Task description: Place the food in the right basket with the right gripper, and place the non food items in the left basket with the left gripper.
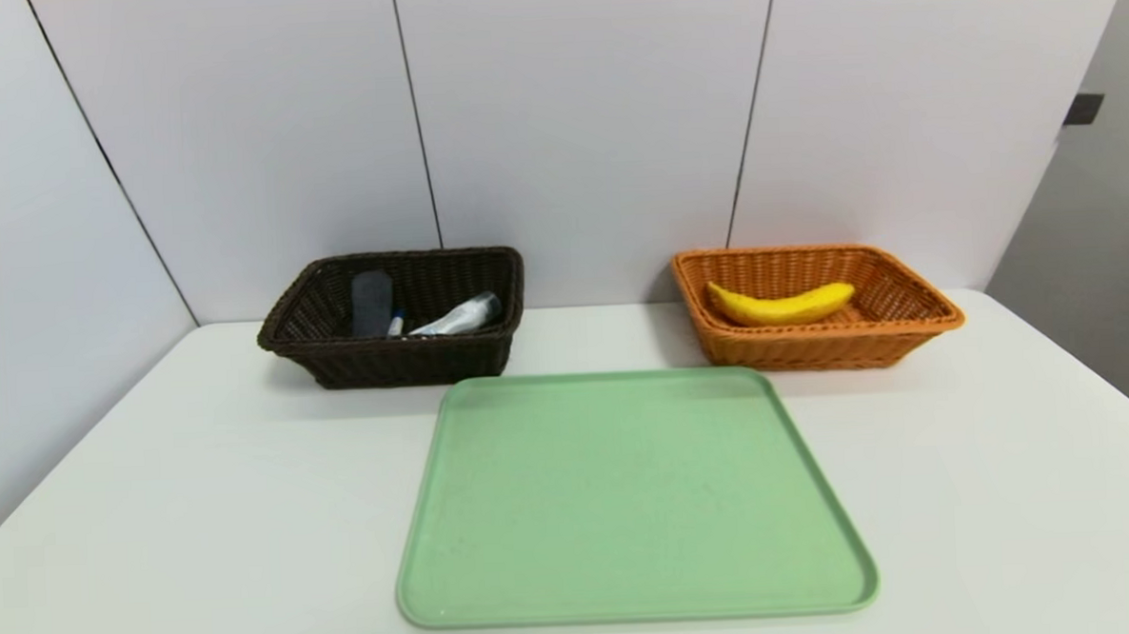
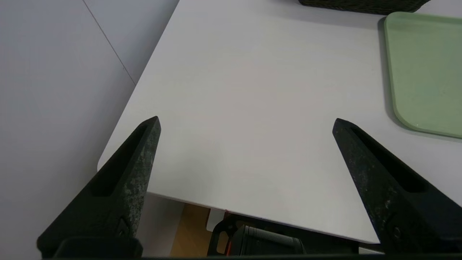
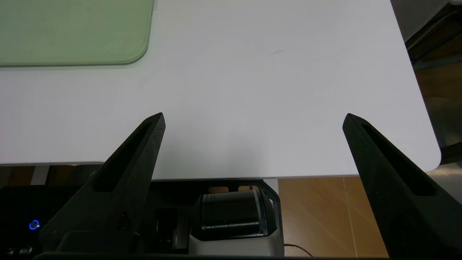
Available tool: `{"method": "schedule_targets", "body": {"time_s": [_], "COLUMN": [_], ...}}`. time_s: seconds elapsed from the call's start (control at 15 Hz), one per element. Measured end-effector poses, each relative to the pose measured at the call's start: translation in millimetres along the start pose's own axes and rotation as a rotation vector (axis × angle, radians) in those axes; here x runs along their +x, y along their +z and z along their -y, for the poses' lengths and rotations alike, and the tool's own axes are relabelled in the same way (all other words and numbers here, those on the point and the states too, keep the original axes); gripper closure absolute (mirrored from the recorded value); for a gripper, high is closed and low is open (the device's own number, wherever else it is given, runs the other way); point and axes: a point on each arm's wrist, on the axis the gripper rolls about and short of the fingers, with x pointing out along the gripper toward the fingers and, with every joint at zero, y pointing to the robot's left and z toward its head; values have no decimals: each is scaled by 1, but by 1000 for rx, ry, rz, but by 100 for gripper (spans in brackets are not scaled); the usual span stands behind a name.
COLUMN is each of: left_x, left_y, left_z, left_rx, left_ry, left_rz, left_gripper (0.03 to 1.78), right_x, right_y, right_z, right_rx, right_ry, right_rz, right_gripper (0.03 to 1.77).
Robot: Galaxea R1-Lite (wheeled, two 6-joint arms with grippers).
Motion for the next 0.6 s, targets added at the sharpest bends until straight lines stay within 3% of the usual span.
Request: {"method": "schedule_targets", "body": {"time_s": [0.2, 0.4, 0.6], "left_x": [-9, -7, 3], "left_y": [-36, -75, -86], "left_z": [-3, -5, -1], "left_rx": [48, 107, 119], "left_ry": [-36, -82, -160], "left_rz": [47, 105, 189], "left_gripper": [12, 12, 12], "right_x": [-3, 4, 13], "right_y": [-34, -58, -58], "right_z": [-3, -7, -8], "right_rx": [-1, -57, -86], "right_ry": [2, 44, 34], "right_rz": [109, 279, 483], "right_gripper": [10, 10, 10]}}
